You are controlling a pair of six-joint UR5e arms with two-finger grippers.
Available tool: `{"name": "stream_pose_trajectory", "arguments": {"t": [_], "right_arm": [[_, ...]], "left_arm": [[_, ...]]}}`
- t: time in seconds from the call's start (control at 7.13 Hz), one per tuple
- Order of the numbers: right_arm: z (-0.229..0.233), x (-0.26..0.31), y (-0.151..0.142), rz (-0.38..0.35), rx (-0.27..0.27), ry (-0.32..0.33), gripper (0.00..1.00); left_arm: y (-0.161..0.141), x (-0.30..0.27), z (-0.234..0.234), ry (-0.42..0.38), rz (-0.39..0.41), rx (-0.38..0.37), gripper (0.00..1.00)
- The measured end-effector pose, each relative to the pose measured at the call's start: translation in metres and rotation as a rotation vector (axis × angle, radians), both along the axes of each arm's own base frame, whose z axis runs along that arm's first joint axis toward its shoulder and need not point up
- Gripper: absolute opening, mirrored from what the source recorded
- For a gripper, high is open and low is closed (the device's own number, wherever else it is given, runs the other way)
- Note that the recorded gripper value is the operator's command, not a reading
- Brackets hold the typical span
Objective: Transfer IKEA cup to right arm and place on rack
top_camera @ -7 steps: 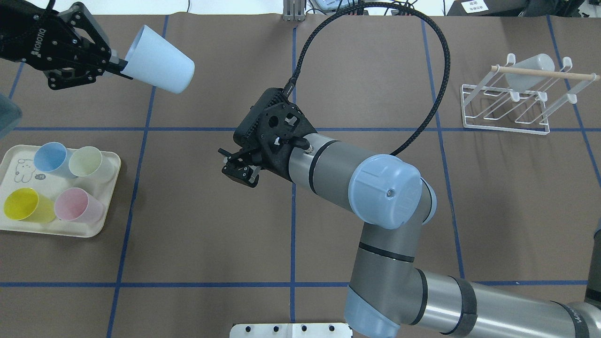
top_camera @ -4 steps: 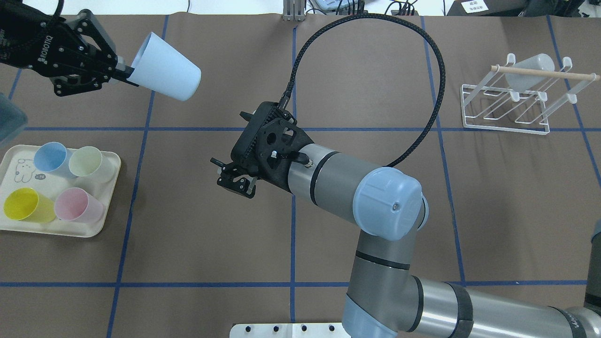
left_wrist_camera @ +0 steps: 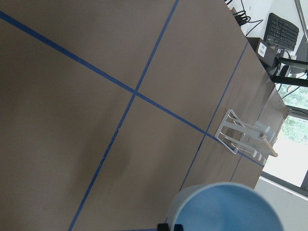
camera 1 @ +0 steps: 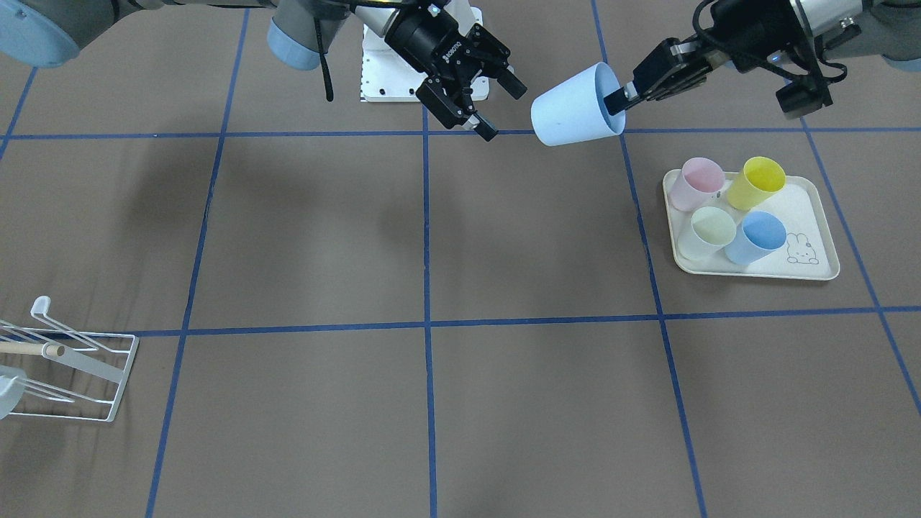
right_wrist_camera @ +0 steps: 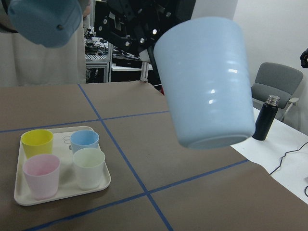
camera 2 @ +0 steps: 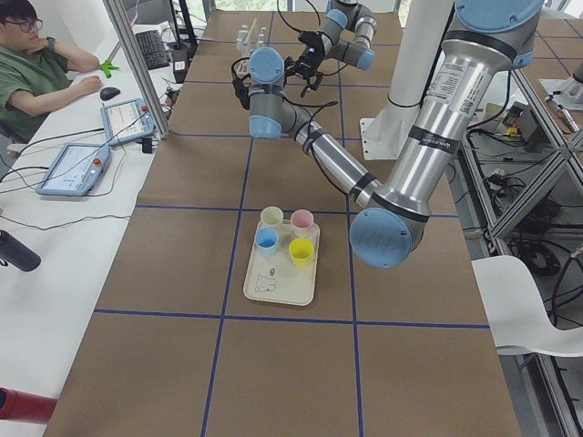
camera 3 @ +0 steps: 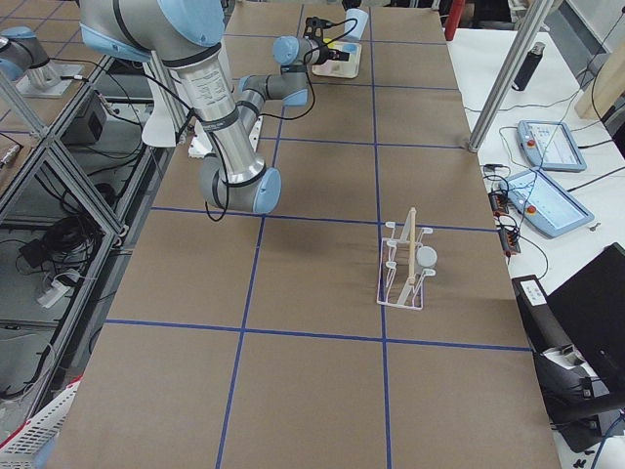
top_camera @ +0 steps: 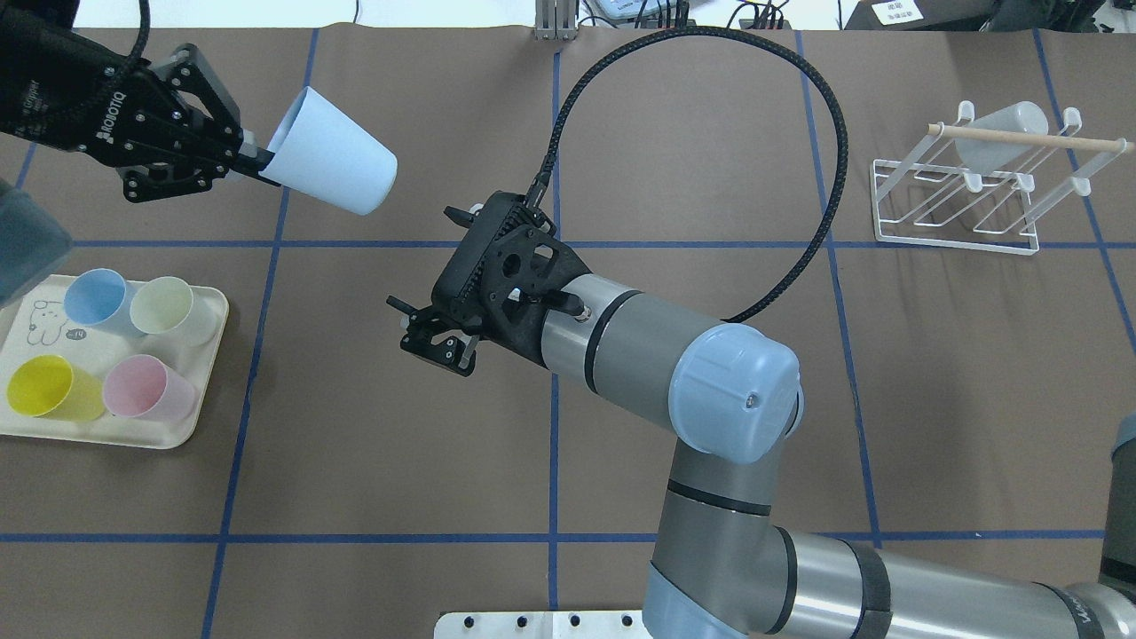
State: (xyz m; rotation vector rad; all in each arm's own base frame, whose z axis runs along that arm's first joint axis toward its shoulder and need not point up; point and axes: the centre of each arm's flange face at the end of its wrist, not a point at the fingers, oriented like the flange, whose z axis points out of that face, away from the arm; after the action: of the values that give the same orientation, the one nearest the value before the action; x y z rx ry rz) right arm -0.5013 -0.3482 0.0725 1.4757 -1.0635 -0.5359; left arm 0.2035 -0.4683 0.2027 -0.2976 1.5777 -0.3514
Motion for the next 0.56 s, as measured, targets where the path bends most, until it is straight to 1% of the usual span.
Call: {"name": "stream_pose_trajectory", "arguments": {"t": [0.42, 0.56], "right_arm": [[-0.001, 0.002, -0.002, 0.010, 0.010, 0.004, 0.99], [-0.002, 0.003, -0.002, 0.014, 0.022, 0.011, 0.99]], "left_arm": [[0.009, 0.014, -0.003, 0.007, 0.031, 0.016, 0.00], [0.011, 0.017, -0.003, 0.008, 0.037, 0.021, 0.00]]}}
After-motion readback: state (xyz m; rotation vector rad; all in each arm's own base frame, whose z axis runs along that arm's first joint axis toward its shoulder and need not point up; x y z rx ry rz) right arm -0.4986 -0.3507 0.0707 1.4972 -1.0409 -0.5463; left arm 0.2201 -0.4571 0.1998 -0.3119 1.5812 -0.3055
